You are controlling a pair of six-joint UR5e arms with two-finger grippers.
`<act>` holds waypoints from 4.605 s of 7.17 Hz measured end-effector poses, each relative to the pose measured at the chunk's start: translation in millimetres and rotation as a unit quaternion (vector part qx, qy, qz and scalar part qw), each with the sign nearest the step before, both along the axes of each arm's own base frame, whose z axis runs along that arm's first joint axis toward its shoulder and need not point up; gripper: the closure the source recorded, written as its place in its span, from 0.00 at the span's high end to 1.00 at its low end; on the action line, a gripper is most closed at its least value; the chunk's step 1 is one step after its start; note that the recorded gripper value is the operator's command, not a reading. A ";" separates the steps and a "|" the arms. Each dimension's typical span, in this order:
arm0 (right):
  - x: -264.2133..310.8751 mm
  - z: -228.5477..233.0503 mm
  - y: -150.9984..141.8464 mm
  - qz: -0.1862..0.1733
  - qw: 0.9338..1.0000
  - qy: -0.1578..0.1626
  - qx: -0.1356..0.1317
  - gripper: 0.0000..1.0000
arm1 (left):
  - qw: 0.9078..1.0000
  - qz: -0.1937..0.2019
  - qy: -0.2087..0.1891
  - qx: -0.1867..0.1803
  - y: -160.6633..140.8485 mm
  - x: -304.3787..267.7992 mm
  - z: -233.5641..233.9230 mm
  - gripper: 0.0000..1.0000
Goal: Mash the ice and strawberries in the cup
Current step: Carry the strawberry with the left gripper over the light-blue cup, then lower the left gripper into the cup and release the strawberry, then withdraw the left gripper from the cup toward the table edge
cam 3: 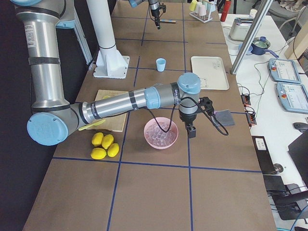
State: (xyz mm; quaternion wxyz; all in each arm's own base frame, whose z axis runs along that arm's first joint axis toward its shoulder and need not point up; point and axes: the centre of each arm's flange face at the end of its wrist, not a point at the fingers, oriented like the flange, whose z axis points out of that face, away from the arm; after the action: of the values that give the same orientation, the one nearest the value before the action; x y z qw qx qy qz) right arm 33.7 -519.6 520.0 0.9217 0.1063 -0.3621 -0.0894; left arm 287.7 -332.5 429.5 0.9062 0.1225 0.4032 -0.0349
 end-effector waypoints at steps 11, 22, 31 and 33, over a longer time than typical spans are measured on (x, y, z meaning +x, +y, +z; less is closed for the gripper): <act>53.1 107.3 43.8 -0.041 0.999 -0.003 -0.018 0.99 | 0.991 -0.030 0.085 -0.104 -62.5 273.2 -316.0 0.00; 53.2 103.1 42.9 -0.038 0.999 -0.003 -0.016 0.99 | 0.991 -0.020 0.078 -0.103 -54.9 282.4 -307.9 1.00; 53.5 99.3 38.3 -0.036 0.999 -0.003 -0.015 0.99 | 0.999 0.017 -0.014 -0.025 -80.6 128.0 -233.0 1.00; 53.5 98.5 37.1 -0.029 0.999 -0.004 -0.021 0.99 | 0.998 0.023 -0.043 -0.026 -94.2 54.4 -171.7 1.00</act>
State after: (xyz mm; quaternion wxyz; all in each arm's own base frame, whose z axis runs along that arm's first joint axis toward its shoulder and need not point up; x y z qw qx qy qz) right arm 87.2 -482.5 618.5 0.9193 0.0769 -0.3706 -0.1080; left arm 342.2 -426.6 257.9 0.9261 0.0909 0.3658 -0.0190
